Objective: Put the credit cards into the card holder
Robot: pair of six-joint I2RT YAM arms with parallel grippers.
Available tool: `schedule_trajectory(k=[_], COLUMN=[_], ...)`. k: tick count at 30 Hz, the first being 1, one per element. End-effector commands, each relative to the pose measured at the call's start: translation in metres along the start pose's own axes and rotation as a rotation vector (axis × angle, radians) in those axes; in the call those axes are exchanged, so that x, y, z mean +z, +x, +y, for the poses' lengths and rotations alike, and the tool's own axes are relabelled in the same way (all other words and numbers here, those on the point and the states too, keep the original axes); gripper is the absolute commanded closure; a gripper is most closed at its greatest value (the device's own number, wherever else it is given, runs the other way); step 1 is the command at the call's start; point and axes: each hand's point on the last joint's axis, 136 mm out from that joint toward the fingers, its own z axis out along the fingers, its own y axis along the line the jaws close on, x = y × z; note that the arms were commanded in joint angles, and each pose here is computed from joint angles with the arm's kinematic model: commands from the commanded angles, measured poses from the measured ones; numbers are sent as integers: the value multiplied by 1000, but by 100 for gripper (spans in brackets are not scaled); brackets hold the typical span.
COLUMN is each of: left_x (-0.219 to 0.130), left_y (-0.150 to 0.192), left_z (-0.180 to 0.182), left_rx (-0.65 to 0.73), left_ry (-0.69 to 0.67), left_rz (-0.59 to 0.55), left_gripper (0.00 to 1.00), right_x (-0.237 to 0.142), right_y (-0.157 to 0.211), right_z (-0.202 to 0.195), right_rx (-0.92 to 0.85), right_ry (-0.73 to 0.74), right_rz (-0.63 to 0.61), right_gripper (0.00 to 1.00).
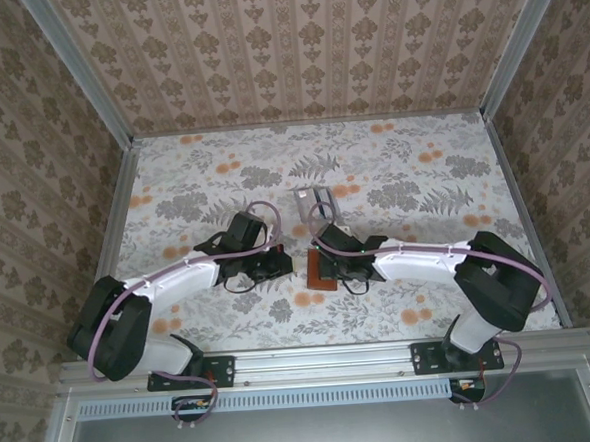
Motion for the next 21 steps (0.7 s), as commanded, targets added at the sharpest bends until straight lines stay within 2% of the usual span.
schedule_trajectory(k=[1, 2, 3, 4, 9, 10, 16, 18, 21], left_x=[7, 9, 11, 13, 22, 25, 44, 46, 46], left_y=[6, 6, 7, 7, 5, 5, 10, 10, 8], left_z=[15, 10, 5, 0, -20, -23, -11, -7, -10], left_rx=[-13, -2, 11, 26, 41, 47, 14, 18, 9], left_ry=[-25, 4, 29, 46, 135, 145, 118, 109, 118], left_rz=[38, 37, 40, 38, 34, 37, 85, 85, 78], left_gripper=[100, 91, 72, 60, 36, 34, 36, 41, 68], right_x=[-5, -4, -4, -2, -7, -8, -18, -18, -18], right_y=[-2, -1, 0, 2, -2, -3, -11, -13, -15], right_z=[-4, -2, 1, 3, 26, 30, 47, 46, 45], right_rx=[39, 42, 46, 52, 108, 91, 63, 54, 77], right_ry=[-54, -88, -130, -171, -397, -418, -508, -513, -518], right_rz=[3, 6, 4, 7, 52, 48, 32, 20, 24], right_gripper=[100, 100, 100, 100, 100, 100, 100, 100, 100])
